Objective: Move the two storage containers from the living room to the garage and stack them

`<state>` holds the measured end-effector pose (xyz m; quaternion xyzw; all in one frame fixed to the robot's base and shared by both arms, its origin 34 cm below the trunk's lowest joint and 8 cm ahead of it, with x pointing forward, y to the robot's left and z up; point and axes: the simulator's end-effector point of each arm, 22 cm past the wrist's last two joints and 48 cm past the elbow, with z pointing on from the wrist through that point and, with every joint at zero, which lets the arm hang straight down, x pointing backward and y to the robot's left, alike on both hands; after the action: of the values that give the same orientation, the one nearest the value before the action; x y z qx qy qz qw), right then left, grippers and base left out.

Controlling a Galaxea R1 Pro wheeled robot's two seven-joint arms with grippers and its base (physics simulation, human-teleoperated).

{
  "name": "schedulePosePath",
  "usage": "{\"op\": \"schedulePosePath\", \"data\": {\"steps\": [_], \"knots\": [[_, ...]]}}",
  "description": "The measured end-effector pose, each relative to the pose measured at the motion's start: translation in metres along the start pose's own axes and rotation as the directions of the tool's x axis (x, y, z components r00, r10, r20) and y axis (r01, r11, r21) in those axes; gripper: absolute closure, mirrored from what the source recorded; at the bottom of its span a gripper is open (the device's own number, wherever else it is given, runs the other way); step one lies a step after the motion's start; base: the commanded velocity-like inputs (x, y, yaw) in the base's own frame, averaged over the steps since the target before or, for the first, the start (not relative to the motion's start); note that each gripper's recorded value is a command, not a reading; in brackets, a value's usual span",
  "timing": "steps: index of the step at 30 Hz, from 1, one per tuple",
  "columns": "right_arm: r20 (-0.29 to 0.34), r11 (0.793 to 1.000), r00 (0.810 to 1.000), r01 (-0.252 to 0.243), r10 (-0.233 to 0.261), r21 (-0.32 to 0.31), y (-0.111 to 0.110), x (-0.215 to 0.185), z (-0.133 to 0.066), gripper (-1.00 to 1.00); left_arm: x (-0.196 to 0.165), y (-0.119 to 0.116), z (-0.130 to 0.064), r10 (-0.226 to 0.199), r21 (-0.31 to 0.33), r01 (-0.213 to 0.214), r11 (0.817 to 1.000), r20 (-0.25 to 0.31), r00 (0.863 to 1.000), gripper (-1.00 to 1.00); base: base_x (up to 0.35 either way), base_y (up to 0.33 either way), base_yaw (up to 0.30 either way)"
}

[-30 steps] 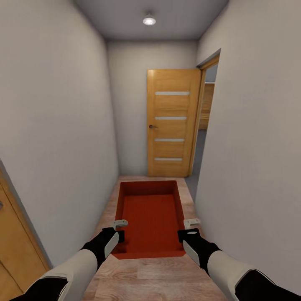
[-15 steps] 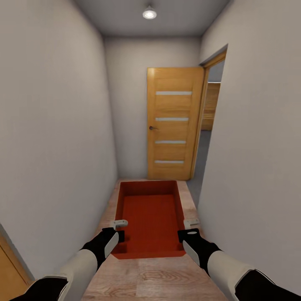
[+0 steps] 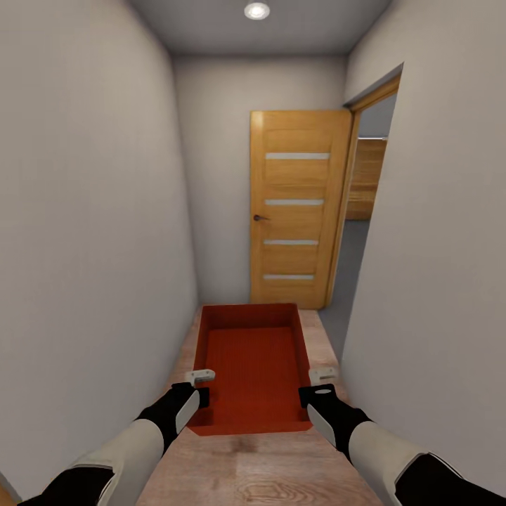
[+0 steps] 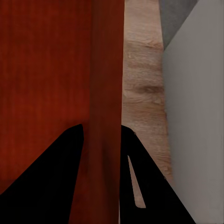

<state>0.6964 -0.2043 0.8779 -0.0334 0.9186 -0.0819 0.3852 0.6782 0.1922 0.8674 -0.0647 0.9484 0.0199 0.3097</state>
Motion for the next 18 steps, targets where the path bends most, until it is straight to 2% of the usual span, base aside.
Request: {"op": "schedulePosePath", "data": {"steps": [13,18], "knots": [[0.0,1.0,1.0,0.0,0.0,0.0,0.0,-0.0001,0.0,1.0,-0.0001,0.0,0.0,0.0,0.0,0.0,1.0,0.0,1.0,1.0,0.322,0.087,-0.003],[0.0,1.0,1.0,0.0,0.0,0.0,-0.0002,-0.0001,0.0,1.0,-0.0002,-0.0002,0.0,0.0,0.0,0.0,1.0,0.0,1.0,1.0,0.322,0.08,-0.198]]}}
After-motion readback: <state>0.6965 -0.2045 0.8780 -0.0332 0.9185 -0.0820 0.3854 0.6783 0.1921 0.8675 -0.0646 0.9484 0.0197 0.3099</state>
